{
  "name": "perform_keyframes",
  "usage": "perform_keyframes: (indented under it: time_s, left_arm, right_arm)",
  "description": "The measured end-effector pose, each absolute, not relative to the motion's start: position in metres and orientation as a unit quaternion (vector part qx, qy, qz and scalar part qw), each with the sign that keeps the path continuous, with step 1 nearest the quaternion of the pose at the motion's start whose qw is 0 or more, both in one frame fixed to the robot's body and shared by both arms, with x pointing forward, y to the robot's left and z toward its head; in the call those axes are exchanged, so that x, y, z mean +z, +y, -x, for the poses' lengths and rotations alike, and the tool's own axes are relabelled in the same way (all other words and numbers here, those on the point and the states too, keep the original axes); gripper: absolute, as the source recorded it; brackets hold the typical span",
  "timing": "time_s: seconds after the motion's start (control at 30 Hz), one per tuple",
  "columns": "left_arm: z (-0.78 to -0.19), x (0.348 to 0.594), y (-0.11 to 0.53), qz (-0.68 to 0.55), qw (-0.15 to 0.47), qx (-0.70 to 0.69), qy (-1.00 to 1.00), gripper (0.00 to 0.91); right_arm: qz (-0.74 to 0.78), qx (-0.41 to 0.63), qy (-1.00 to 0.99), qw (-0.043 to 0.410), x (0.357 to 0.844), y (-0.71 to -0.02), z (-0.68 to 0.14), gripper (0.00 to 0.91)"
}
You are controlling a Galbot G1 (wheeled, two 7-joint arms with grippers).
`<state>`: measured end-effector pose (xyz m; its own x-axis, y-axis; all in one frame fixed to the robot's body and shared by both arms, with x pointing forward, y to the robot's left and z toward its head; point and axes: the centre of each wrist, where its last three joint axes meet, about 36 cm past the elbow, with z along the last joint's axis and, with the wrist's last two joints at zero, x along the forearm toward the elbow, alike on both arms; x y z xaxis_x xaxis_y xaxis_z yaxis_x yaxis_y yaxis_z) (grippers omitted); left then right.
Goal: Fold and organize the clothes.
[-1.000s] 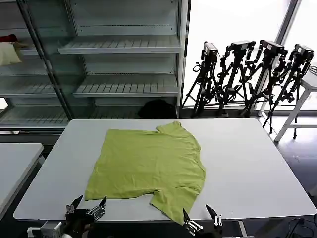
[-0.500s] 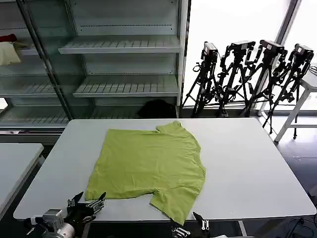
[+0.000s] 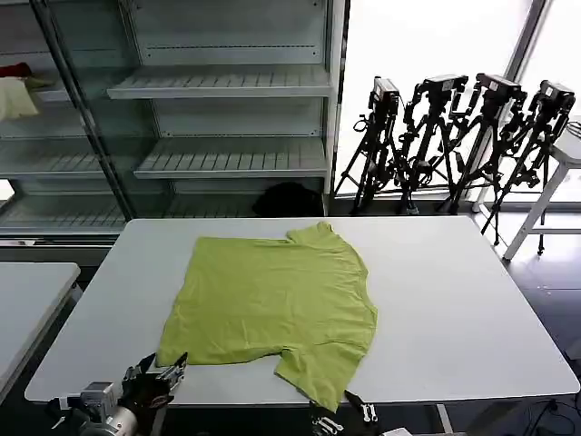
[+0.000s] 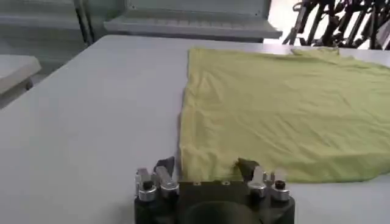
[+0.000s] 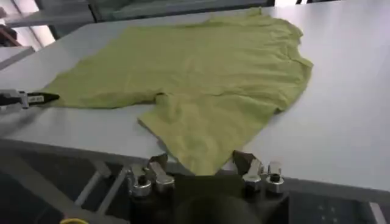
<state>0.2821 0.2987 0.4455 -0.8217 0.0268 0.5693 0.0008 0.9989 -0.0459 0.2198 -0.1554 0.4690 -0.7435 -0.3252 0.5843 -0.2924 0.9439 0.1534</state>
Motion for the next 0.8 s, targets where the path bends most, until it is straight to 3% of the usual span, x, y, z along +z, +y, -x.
perform_keyframes:
  time_s: [0.1,0.17,0.2,0.33,0.57,0.63,0.73,0.8]
  left_arm:
    - [-0.2822,0.4439,0.2987,0.008,0.300,0.022,-0.954,0.191]
    - [-0.2828,0.4430,0.2987,0.009,0.301,0.022,-0.953,0.121]
    - [-0.2831,0.4424,0.2986,0.009,0.301,0.022,-0.953,0.030]
    - [-0.2831,0.4405,0.2978,0.013,0.303,0.022,-0.953,0.020]
    - [-0.2814,0.4372,0.2968,0.019,0.308,0.023,-0.951,0.020]
    - [-0.2816,0.4369,0.2969,0.020,0.307,0.022,-0.951,0.020]
    - [-0.2813,0.4379,0.2972,0.023,0.303,0.020,-0.952,0.010]
    - [-0.2814,0.4399,0.2975,0.025,0.299,0.018,-0.954,0.010]
  right_arm:
    - [-0.165,-0.025,-0.933,0.318,0.4686,-0.1559,-0.2204,0.554]
    - [-0.165,-0.025,-0.933,0.318,0.4687,-0.1561,-0.2206,0.524]
    - [-0.166,-0.025,-0.933,0.318,0.4689,-0.1563,-0.2208,0.494]
    - [-0.165,-0.024,-0.933,0.318,0.4687,-0.1565,-0.2221,0.383]
    - [-0.167,-0.028,-0.933,0.318,0.4691,-0.1568,-0.2229,0.353]
    - [-0.165,-0.029,-0.934,0.315,0.4707,-0.1577,-0.2243,0.171]
    - [-0.164,-0.030,-0.937,0.307,0.4745,-0.1591,-0.2264,0.030]
    - [-0.161,-0.032,-0.940,0.298,0.4776,-0.1596,-0.2283,0.000]
